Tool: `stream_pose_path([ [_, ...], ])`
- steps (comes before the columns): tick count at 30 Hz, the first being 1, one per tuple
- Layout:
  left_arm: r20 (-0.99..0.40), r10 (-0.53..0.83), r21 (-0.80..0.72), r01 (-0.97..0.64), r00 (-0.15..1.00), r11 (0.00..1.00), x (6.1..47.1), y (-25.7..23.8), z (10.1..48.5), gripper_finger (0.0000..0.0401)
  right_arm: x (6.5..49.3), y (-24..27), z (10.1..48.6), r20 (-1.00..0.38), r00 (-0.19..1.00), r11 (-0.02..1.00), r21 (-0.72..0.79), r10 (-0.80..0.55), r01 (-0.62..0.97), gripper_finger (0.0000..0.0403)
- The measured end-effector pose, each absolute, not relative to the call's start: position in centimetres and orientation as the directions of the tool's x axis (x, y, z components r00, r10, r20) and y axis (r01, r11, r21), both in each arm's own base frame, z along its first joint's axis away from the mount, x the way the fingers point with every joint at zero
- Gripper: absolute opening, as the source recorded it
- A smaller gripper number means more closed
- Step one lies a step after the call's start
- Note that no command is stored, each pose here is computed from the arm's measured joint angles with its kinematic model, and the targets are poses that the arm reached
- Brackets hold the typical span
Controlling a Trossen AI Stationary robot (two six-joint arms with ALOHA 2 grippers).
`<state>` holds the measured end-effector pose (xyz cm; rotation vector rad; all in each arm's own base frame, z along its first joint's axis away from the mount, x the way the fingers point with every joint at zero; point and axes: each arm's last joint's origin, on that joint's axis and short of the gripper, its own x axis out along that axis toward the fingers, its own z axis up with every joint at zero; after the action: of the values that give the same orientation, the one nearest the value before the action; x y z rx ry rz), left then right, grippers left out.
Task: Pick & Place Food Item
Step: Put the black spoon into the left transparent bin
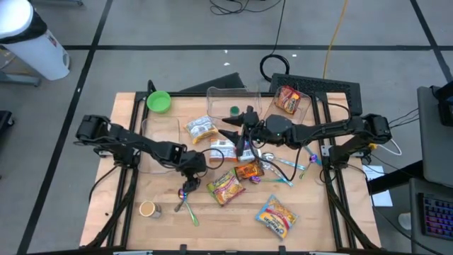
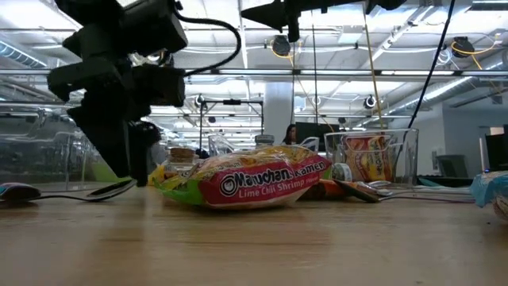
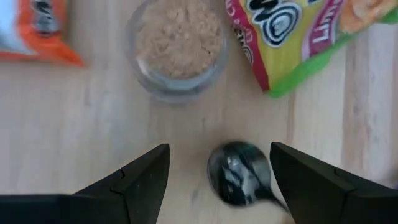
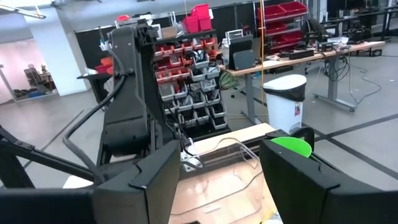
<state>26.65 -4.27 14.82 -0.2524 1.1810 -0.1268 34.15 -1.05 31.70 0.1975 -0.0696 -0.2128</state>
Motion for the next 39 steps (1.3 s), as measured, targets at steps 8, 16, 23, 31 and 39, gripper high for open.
stream_pose_path([
  [8, -0.903, -0.261, -0.289, -0.032, 0.342, 0.957, 27.1, -4.5, 13.6, 0.0282, 34.2, -1.1, 31.7, 0.048, 0.975, 0.958, 0.205, -0.217, 0.203, 0.0212],
  [16, -0.907, -0.254, -0.284, -0.043, 0.336, 0.958, 27.0, -4.4, 13.6, 0.0225, 34.2, -1.1, 31.7, 0.047, 0.975, 0.958, 0.204, -0.217, 0.203, 0.0212],
  [23, -0.911, -0.249, -0.279, -0.048, 0.329, 0.959, 26.9, -4.4, 13.5, 0.0107, 34.2, -1.1, 31.6, 0.038, 0.975, 0.958, 0.200, -0.217, 0.205, 0.0212],
  [31, -0.873, -0.398, -0.423, -0.029, 0.280, 0.906, 26.9, -4.4, 13.8, 0.0012, 34.2, -1.1, 31.0, -0.021, 0.976, 0.960, 0.173, -0.218, 0.218, 0.0212],
  [39, -0.917, -0.329, -0.331, 0.030, 0.227, 0.943, 28.2, -4.0, 16.8, 0.0008, 34.2, -1.3, 31.0, -0.026, 0.974, 0.961, 0.158, -0.226, 0.227, 0.0212],
])
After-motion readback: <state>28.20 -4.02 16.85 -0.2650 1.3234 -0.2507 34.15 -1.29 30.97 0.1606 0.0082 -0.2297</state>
